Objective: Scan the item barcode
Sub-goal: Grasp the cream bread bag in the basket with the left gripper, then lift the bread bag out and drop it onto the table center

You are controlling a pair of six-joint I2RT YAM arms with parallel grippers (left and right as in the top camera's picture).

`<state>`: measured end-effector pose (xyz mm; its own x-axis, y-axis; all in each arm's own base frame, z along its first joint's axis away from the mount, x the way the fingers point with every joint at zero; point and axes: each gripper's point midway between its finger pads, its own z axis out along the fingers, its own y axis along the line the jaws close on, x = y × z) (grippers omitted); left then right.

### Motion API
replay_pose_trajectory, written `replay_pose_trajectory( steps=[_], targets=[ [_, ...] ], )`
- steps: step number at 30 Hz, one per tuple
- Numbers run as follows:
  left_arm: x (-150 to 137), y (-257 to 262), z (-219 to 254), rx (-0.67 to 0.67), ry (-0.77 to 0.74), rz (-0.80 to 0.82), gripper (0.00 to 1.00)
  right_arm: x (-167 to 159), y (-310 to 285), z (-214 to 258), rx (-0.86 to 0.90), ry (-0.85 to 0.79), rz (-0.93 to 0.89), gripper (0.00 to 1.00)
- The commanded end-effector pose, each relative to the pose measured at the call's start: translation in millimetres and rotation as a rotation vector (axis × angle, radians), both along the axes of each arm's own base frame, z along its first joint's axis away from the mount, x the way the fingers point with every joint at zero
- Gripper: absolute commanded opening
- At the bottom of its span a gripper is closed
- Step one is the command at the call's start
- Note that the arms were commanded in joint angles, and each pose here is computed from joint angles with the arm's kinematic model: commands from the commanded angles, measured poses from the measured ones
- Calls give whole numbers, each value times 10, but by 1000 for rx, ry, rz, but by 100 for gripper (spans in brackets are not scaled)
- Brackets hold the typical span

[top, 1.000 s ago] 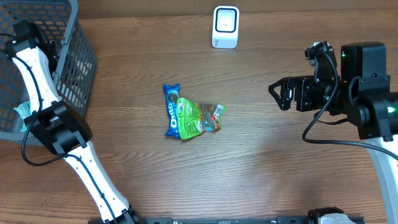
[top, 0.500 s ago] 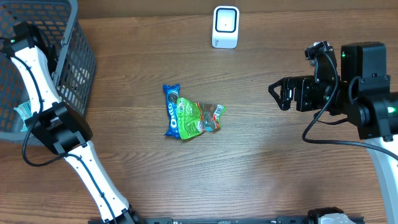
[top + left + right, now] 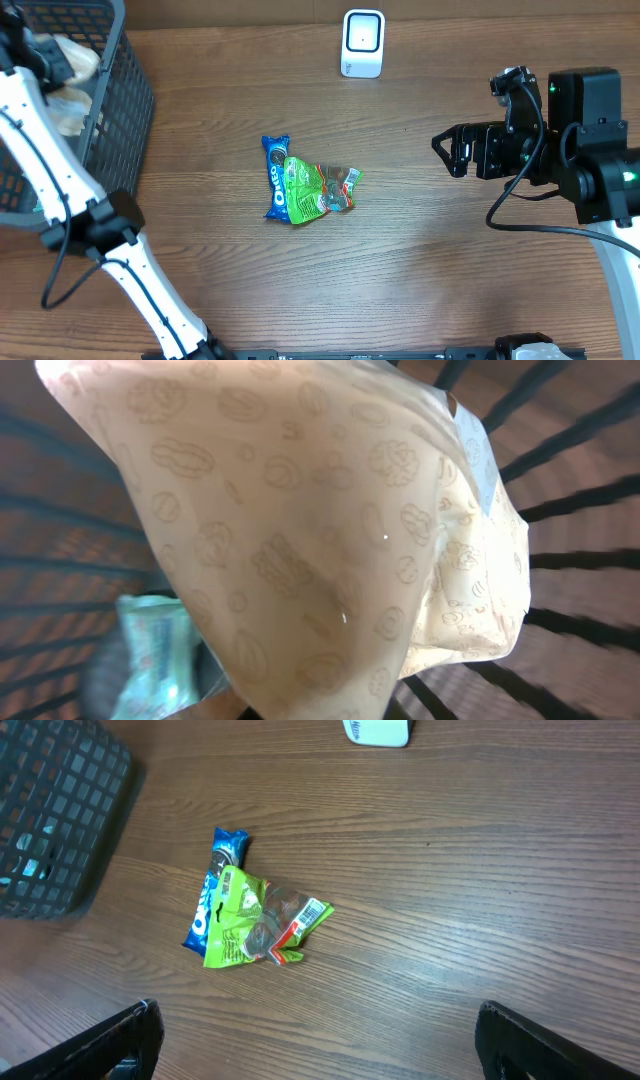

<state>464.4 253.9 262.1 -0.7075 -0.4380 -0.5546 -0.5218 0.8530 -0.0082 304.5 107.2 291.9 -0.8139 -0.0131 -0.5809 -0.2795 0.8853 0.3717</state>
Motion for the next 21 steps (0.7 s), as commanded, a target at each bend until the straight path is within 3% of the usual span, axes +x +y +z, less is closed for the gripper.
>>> replay_pose_trajectory(
  steps=[1, 7, 13, 17, 21],
  targets=[
    [-327, -253, 1003, 61, -205, 15, 4, 12, 23, 117, 11, -32, 5, 100],
    [-776, -690, 1629, 86, -306, -11, 4, 22, 25, 125, 12, -38, 5, 100],
    [-780, -1335, 1907, -17, -413, -210, 4, 17, 25, 121, 12, -35, 5, 100],
    [-722, -1836, 1873, -91, -395, -345, 4, 7, 23, 112, 11, -29, 5, 100],
    [-619, -2192, 1483, -151, -244, -416, 4, 5, 23, 111, 11, -29, 5, 100]
  ],
)
